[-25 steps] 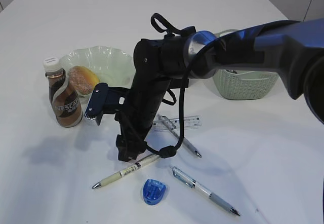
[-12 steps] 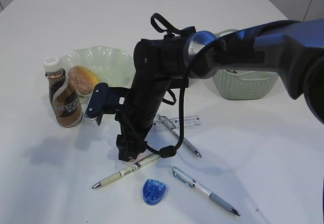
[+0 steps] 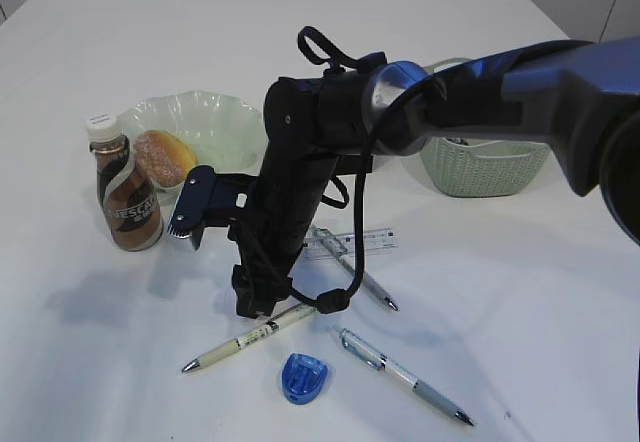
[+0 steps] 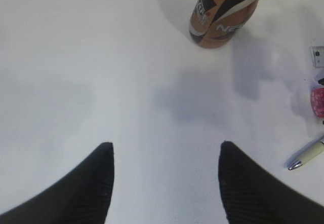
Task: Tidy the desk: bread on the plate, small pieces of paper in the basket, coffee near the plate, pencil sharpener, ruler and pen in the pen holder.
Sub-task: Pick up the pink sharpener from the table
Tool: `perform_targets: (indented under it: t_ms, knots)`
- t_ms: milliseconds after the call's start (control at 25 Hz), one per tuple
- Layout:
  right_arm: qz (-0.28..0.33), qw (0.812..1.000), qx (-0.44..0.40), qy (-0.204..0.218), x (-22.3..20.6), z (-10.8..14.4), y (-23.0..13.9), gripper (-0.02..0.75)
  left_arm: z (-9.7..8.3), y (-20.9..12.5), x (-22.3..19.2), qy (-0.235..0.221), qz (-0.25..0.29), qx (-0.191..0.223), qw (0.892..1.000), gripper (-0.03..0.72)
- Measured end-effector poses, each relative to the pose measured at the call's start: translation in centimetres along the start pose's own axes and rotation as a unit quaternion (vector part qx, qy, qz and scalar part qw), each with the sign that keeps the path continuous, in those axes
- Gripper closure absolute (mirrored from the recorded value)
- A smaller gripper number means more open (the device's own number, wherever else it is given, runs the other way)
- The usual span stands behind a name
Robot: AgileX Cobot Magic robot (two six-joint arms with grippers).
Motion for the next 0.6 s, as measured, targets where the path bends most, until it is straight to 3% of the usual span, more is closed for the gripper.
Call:
perform_targets:
  t_ms: [360, 600]
  knots:
    - [0.007, 1.000, -0.002, 0.008, -0.86, 0.08, -0.35, 0.300, 0.00, 0.00, 0.00, 0.000, 0.000, 0.000, 1.000, 0.232]
    - [0.007, 1.000, -0.002, 0.008, -0.86, 0.08, -0.35, 0.376, 0.00, 0.00, 0.00, 0.000, 0.000, 0.000, 1.000, 0.232]
Point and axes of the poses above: a point on each arm's last joint axis where the gripper is mounted, x pointing back along that axis away from the gripper, z along the wrist's bending axis when the last joint is at zero, y = z × x, the point moved 3 cm from there along -x, pointing out along that axis toward the gripper
